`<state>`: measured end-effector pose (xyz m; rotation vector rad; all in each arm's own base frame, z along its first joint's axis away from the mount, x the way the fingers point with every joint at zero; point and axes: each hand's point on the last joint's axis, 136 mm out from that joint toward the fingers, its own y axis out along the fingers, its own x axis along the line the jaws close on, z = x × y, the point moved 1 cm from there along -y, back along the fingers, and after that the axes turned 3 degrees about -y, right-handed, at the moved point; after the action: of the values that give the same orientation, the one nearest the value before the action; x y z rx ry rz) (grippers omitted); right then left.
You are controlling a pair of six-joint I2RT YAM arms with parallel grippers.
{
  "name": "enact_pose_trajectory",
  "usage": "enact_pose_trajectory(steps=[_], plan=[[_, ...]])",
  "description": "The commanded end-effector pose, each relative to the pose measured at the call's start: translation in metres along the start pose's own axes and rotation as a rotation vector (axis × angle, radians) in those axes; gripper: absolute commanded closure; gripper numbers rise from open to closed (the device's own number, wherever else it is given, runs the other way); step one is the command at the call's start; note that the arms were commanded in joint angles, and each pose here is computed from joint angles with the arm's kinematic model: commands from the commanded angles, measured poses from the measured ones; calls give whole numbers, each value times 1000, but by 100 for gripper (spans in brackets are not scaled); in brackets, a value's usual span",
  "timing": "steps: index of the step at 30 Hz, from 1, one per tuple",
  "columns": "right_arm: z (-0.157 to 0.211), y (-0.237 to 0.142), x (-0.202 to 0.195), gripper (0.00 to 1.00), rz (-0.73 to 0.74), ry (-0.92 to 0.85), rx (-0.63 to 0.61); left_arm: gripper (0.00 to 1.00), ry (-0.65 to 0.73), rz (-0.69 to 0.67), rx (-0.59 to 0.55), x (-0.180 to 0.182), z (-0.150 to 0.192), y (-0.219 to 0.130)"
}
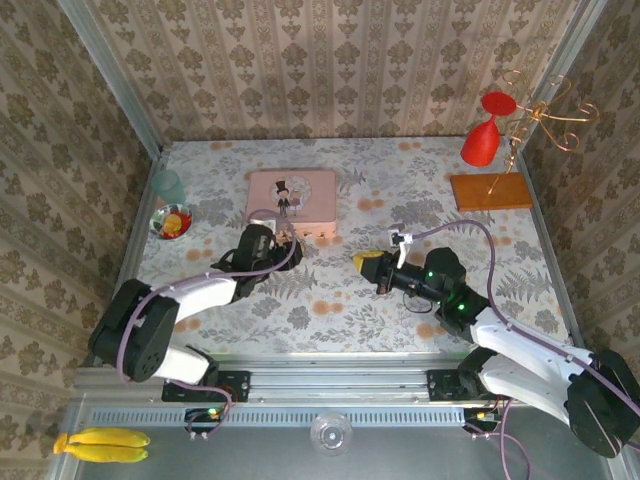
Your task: Unlock the padlock with the key
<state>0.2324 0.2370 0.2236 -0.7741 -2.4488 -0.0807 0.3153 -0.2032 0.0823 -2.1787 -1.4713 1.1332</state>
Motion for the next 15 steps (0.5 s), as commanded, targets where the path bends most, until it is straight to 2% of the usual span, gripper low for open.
enact_pose_trajectory(steps=[1, 15], plan=[[-2, -5, 1, 100, 3, -9, -26, 40, -38, 35, -110, -1, -20, 10], [2, -15, 1, 100, 14, -18, -28, 47, -131, 88, -38, 1, -3, 55]])
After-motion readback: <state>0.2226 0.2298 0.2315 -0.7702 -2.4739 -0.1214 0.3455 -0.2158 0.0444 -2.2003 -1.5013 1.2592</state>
